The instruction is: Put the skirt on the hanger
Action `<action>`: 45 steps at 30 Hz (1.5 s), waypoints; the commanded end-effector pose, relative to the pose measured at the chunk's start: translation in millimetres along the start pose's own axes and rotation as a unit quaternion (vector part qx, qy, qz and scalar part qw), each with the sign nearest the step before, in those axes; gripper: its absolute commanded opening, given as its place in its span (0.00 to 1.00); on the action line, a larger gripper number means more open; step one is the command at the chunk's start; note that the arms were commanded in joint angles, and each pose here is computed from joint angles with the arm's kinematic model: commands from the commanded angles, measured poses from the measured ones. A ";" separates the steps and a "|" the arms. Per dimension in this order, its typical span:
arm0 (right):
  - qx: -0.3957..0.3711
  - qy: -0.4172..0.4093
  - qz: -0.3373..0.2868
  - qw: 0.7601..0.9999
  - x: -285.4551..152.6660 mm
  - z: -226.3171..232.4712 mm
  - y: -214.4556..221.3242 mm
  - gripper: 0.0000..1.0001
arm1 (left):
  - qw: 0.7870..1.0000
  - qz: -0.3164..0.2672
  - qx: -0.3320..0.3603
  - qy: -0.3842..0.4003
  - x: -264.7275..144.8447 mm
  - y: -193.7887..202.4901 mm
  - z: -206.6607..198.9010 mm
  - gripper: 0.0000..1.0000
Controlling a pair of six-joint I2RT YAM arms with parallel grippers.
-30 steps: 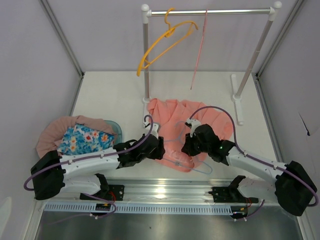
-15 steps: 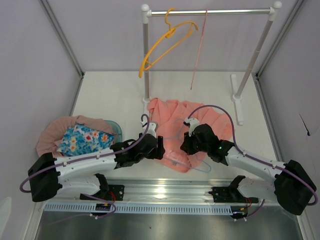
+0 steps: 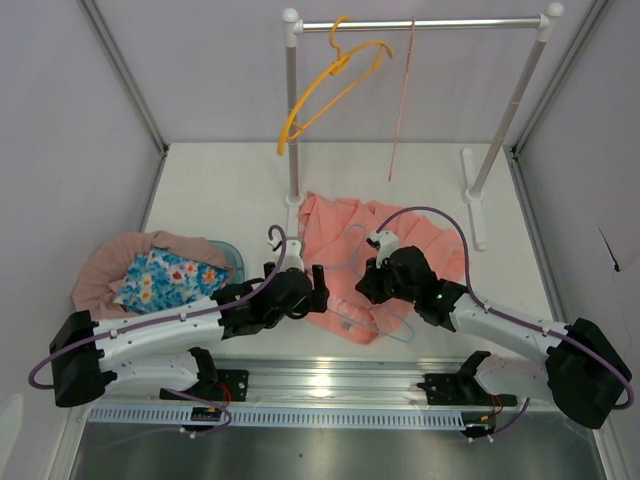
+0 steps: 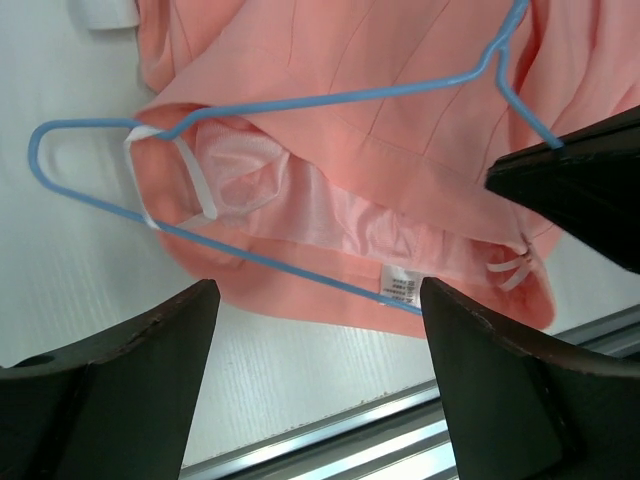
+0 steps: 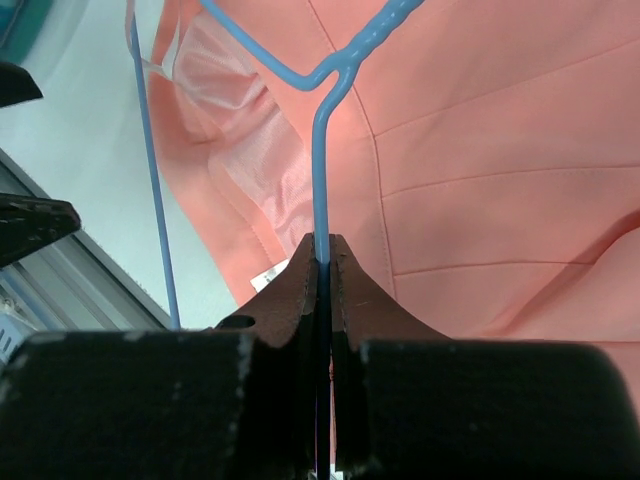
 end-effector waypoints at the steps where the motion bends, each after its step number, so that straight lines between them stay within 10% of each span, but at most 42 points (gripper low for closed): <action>1: -0.023 -0.039 -0.039 0.998 -0.6 7.8 -8.5 0.00 | 0.996 -0.065 -0.042 0.053 -4.4 -43.2 -23.7 0.87; 23: -0.041 -0.047 -0.027 0.998 10.7 13.6 -2.7 0.00 | 0.991 0.004 -0.015 0.134 82.3 -56.7 -59.8 0.76; 34: -0.046 -0.021 -0.020 0.999 10.0 10.2 -4.5 0.00 | 0.990 0.001 -0.024 0.141 90.0 -55.8 -55.0 0.20; 37: -0.039 -0.006 -0.020 0.999 5.9 9.9 -8.6 0.14 | 0.990 -0.010 -0.028 0.135 90.7 -57.7 -50.7 0.00; 45: -0.009 0.053 -0.022 0.998 -18.7 8.2 -19.5 0.58 | 0.991 -0.035 -0.049 0.116 94.9 -63.8 -39.4 0.00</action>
Point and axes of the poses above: each gripper's point midway between its finger pads, its own x axis out along the fingers, its own z axis along the line the jaws close on, y = z × x, the point moved 10 cm from there along -x, back along the fingers, and after that the axes turned 2 degrees about -x, right-handed, at the moved point
